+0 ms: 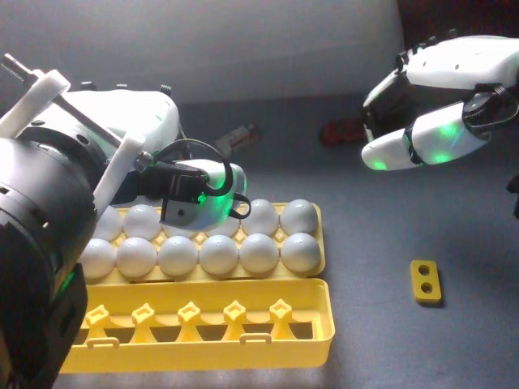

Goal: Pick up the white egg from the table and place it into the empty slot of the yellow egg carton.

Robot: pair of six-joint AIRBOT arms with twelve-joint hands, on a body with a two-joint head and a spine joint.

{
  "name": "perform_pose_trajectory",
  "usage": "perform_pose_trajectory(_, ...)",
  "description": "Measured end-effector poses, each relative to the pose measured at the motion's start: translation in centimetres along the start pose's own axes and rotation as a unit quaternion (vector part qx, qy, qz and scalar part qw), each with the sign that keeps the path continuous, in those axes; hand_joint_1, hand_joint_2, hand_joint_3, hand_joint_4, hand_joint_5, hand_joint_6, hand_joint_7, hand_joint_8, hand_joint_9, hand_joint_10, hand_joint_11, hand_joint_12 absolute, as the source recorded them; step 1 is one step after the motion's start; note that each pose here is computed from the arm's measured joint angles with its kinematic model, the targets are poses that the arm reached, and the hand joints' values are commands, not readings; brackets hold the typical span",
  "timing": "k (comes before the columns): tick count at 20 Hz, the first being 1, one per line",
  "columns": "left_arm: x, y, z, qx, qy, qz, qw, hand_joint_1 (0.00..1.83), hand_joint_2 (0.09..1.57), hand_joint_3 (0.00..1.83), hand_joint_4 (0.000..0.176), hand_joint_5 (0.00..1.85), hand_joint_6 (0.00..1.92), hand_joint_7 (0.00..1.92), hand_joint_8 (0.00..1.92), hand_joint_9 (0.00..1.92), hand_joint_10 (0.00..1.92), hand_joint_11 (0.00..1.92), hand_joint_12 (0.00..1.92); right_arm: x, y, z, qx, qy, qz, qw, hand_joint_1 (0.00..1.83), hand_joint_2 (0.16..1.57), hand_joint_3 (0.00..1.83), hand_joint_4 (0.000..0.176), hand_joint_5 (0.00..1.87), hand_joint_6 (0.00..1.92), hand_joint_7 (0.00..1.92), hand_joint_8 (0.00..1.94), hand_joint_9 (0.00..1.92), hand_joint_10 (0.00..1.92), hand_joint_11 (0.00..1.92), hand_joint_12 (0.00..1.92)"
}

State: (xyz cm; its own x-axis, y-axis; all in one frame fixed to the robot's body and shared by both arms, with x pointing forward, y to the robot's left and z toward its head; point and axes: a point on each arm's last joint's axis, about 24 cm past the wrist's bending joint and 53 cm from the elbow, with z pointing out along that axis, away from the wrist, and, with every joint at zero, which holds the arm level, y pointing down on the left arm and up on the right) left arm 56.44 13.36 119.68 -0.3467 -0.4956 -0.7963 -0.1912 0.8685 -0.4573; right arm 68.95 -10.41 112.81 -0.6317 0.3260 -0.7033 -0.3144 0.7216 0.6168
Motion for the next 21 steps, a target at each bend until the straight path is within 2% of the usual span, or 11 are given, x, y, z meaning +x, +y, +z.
perform_pose_trajectory(1, 0.0, 0.0, 0.0, -0.001, 0.002, -0.002, 1.0000, 0.22, 1.42, 0.01, 0.000, 0.76, 1.07, 0.80, 1.33, 0.65, 1.57, 0.51, 1.78, 0.3, 0.0, -0.2, 0.009, 0.000, -0.001, 1.0000, 0.34, 1.25, 0.02, 0.000, 0.80, 1.35, 0.85, 1.35, 0.61, 1.80, 0.63, 1.92)
perform_pose_trajectory(2, 0.0, -0.1, -0.1, -0.001, 0.003, -0.006, 1.0000, 0.27, 1.44, 0.01, 0.000, 0.75, 1.33, 0.86, 1.40, 0.70, 1.71, 0.61, 1.89, 0.3, 0.3, -0.3, 0.018, -0.003, -0.009, 0.9998, 0.37, 1.29, 0.04, 0.000, 0.86, 1.46, 0.91, 1.49, 0.72, 1.90, 0.75, 1.92)
perform_pose_trajectory(3, -0.2, -0.2, -0.1, 0.001, -0.001, -0.005, 1.0000, 0.30, 1.44, 0.01, 0.000, 0.78, 1.48, 0.91, 1.47, 0.76, 1.75, 0.67, 1.92, 0.4, 0.7, -0.3, 0.028, -0.006, -0.014, 0.9995, 0.40, 1.32, 0.05, 0.000, 0.92, 1.54, 0.97, 1.57, 0.87, 1.92, 0.85, 1.92)
perform_pose_trajectory(5, -0.3, -0.2, -0.1, 0.001, -0.002, -0.005, 1.0000, 0.35, 1.46, 0.01, 0.000, 0.85, 1.60, 0.97, 1.59, 0.86, 1.80, 0.76, 1.92, 1.1, 1.9, -0.5, 0.038, -0.004, -0.029, 0.9988, 0.44, 1.36, 0.06, 0.000, 0.99, 1.60, 1.05, 1.65, 1.01, 1.92, 0.99, 1.92)
perform_pose_trajectory(6, -0.2, -0.1, -0.1, 0.000, -0.001, -0.004, 1.0000, 0.43, 1.46, 0.00, 0.000, 0.89, 1.70, 1.05, 1.67, 0.98, 1.83, 0.85, 1.92, 1.8, 2.2, -0.5, 0.043, 0.001, -0.031, 0.9986, 0.48, 1.38, 0.07, 0.000, 1.02, 1.66, 1.08, 1.75, 1.08, 1.92, 1.10, 1.92)
perform_pose_trajectory(9, 0.1, -0.2, -0.3, 0.002, 0.002, -0.003, 1.0000, 0.50, 1.47, 0.01, 0.000, 0.93, 1.75, 1.09, 1.69, 1.03, 1.82, 0.90, 1.92, 2.1, 2.3, -0.5, 0.050, 0.002, -0.051, 0.9974, 0.53, 1.42, 0.10, 0.000, 1.02, 1.74, 1.11, 1.80, 1.14, 1.92, 1.17, 1.92)
perform_pose_trajectory(10, 0.1, -0.3, -0.4, 0.003, 0.002, -0.003, 1.0000, 0.52, 1.48, 0.01, 0.000, 0.94, 1.78, 1.10, 1.70, 1.04, 1.83, 0.90, 1.92, 2.0, 2.3, -0.6, 0.052, 0.000, -0.066, 0.9965, 0.83, 1.01, 0.82, 0.000, 0.76, 1.85, 1.12, 1.78, 1.15, 1.92, 1.19, 1.92)
perform_pose_trajectory(11, 0.0, -0.3, -0.4, 0.003, 0.001, -0.003, 1.0000, 0.54, 1.48, 0.01, 0.000, 0.95, 1.82, 1.10, 1.72, 1.04, 1.84, 0.90, 1.92, 1.9, 2.5, -0.6, 0.052, -0.003, -0.081, 0.9954, 0.93, 0.86, 1.10, 0.000, 0.75, 1.89, 1.13, 1.77, 1.17, 1.92, 1.21, 1.92)
perform_pose_trajectory(12, 0.0, -0.3, -0.4, 0.003, 0.001, -0.003, 1.0000, 0.55, 1.49, 0.01, 0.000, 0.96, 1.83, 1.11, 1.73, 1.04, 1.85, 0.91, 1.92, 1.9, 2.8, -0.5, 0.048, -0.004, -0.106, 0.9932, 0.96, 0.80, 1.18, 0.000, 0.76, 1.88, 1.14, 1.77, 1.17, 1.92, 1.22, 1.92)
perform_pose_trajectory(14, 0.0, -0.3, -0.4, 0.003, 0.002, -0.003, 1.0000, 0.54, 1.50, 0.01, 0.000, 0.97, 1.83, 1.11, 1.74, 1.05, 1.86, 0.91, 1.92, 2.1, 3.4, -0.2, 0.040, -0.005, -0.131, 0.9906, 0.97, 0.79, 1.19, 0.000, 0.77, 1.88, 1.14, 1.76, 1.18, 1.92, 1.22, 1.92)
perform_pose_trajectory(21, 0.2, -0.2, -0.4, 0.002, 0.005, -0.005, 1.0000, 0.54, 1.50, 0.00, 0.000, 0.97, 1.84, 1.11, 1.76, 1.06, 1.86, 0.92, 1.92, 2.8, 4.7, 0.1, 0.023, -0.001, -0.149, 0.9886, 0.97, 0.79, 1.20, 0.000, 0.77, 1.88, 1.15, 1.77, 1.18, 1.92, 1.23, 1.92)
